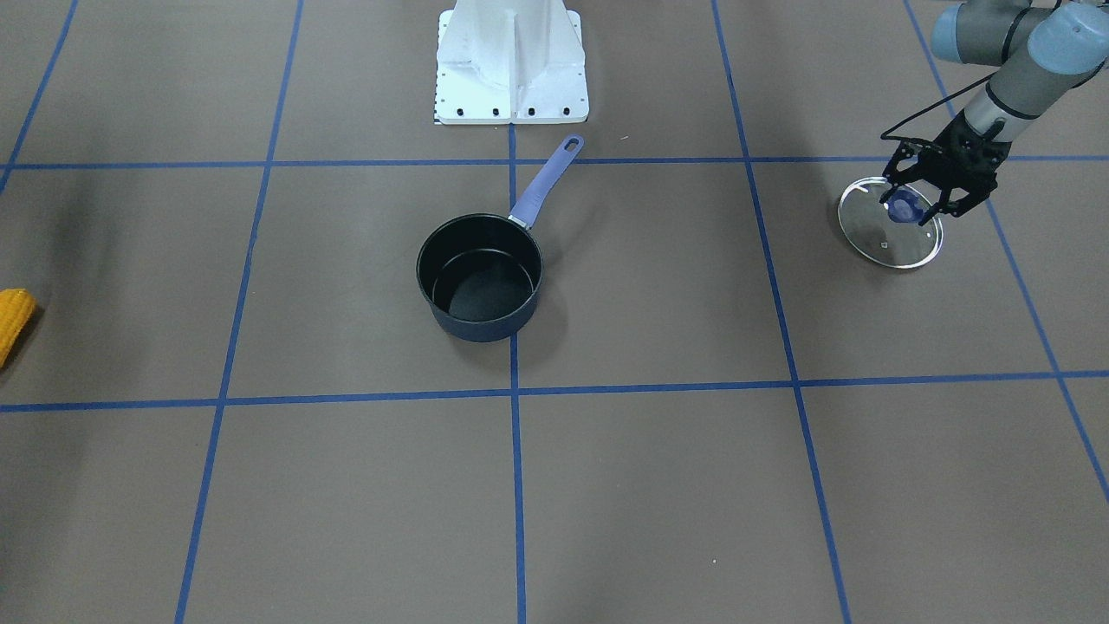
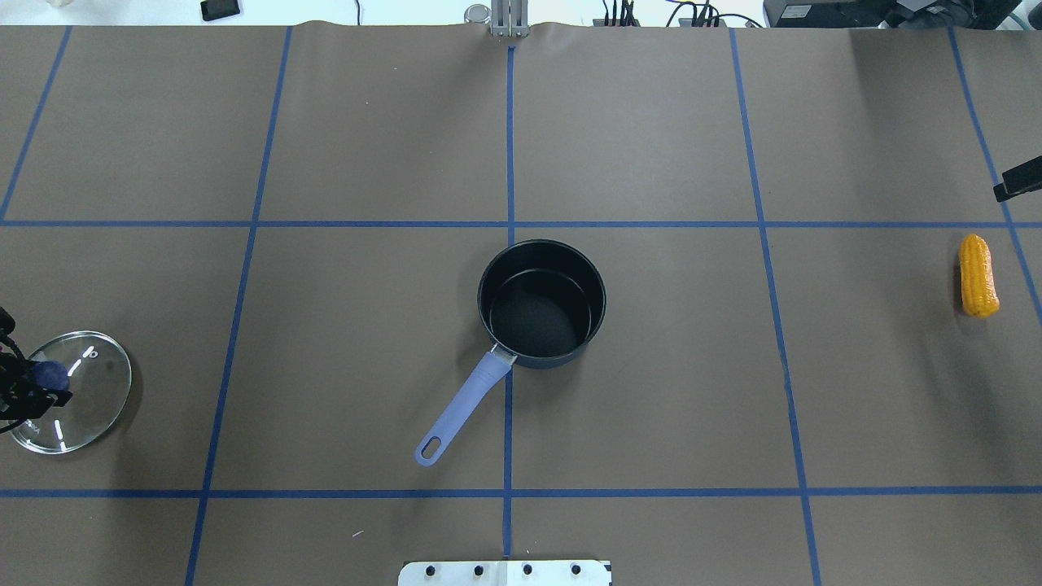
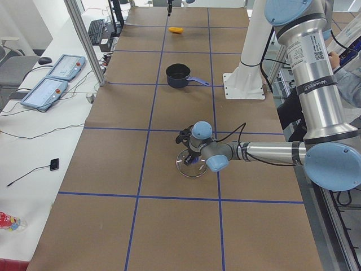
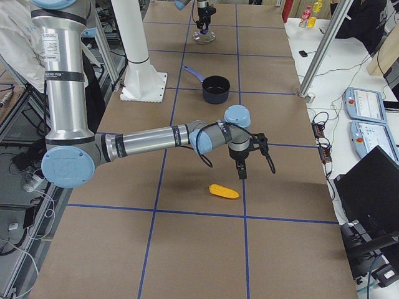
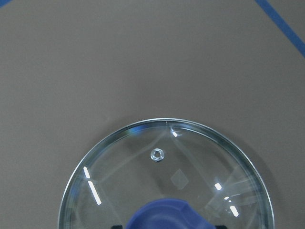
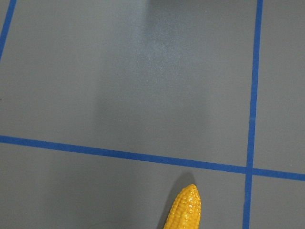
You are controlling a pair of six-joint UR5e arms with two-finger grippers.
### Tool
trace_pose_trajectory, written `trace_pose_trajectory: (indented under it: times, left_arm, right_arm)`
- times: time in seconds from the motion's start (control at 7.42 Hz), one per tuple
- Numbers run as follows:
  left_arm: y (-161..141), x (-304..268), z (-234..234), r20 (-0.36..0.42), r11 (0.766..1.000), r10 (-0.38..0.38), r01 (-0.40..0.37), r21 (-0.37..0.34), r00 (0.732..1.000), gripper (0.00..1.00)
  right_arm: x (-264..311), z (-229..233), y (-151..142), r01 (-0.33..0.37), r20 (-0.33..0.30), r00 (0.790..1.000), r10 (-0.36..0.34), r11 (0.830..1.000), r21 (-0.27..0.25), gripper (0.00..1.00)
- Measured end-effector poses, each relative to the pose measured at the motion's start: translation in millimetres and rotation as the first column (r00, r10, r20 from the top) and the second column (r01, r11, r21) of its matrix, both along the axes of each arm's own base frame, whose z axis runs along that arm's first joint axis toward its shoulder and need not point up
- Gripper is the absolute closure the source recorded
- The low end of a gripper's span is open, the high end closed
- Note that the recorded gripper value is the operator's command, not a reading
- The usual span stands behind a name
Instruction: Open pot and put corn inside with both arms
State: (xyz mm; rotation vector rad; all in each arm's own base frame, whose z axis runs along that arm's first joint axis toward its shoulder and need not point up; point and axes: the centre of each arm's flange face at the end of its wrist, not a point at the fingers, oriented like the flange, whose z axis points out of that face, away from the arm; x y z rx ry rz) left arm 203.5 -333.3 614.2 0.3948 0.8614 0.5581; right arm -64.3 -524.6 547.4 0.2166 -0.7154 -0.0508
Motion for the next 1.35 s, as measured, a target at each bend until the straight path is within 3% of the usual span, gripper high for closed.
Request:
trace_pose_trajectory:
  times: [0.13,0.54,0.67,0.94,1.35]
  left_arm:
    - [-0.3,0.3,0.8,0.0,1.0,0.0,0.0,-0.001,1.0,0.01]
    - [-9.1,-4.1,-4.7,-0.007,1.0,-0.016,0.016,-0.008,1.0,0.01]
    - [-24.8,-11.3,-12.9,-0.01,0.999,-0.038,0.038,-0.034,0.999,0.01]
    - [-70.7,-34.6,-34.4,-0.01,0.992,-0.101,0.099,-0.081,0.995,0.01]
    - [-152.4,-110.4,-60.2,0.098,0.985,-0.146,0.153,-0.074,0.985,0.01]
  right_arm:
    - [-0.1,-0.2,0.0,0.0,0.0,1.0,0.0,1.0,0.001,0.0]
    - [-0.2,-0.7,-0.3,0.0,0.001,1.0,0.0,1.0,0.004,0.0]
    - [-0.5,-0.5,-0.2,0.001,0.001,1.0,-0.001,1.0,0.004,0.0]
    - [-0.7,1.8,-0.4,0.001,0.0,1.0,-0.001,1.0,-0.001,0.0]
    - [-1.3,7.7,-0.8,0.002,-0.002,1.0,-0.002,1.0,-0.013,0.0]
